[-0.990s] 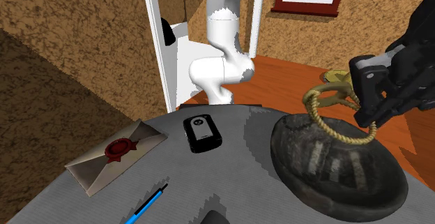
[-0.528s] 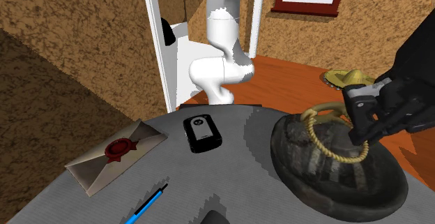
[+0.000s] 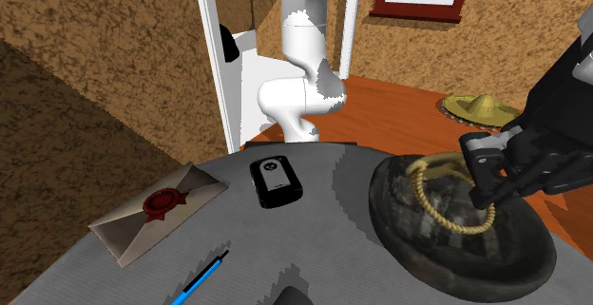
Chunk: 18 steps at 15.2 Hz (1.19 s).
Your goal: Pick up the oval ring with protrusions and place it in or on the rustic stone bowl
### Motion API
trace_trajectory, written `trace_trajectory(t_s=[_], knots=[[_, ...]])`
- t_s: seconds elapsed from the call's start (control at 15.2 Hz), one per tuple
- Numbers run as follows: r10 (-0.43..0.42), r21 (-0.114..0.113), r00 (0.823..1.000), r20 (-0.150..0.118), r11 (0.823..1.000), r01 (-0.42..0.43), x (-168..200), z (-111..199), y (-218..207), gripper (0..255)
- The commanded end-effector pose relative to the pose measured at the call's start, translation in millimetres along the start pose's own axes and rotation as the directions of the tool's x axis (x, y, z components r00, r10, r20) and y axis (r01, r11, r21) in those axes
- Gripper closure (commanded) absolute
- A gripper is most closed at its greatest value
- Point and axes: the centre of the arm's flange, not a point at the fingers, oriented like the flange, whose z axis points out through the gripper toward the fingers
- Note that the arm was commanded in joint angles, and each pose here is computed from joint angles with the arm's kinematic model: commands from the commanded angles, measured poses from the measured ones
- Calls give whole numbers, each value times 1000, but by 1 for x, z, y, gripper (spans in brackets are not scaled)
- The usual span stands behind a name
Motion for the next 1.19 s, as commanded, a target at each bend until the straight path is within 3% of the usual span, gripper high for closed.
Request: trace_trajectory(t_s=[0.0, 0.07, 0.4, 0.66, 1.12], knots=[[0, 0, 1000, 0, 1000, 0, 0, 0, 0, 255], [0, 0, 1000, 0, 1000, 0, 0, 0, 0, 0], [0, 0, 1000, 0, 1000, 0, 0, 0, 0, 0], [0, 0, 1000, 0, 1000, 0, 0, -50, 0, 0], [0, 0, 1000, 0, 1000, 0, 0, -50, 0, 0]])
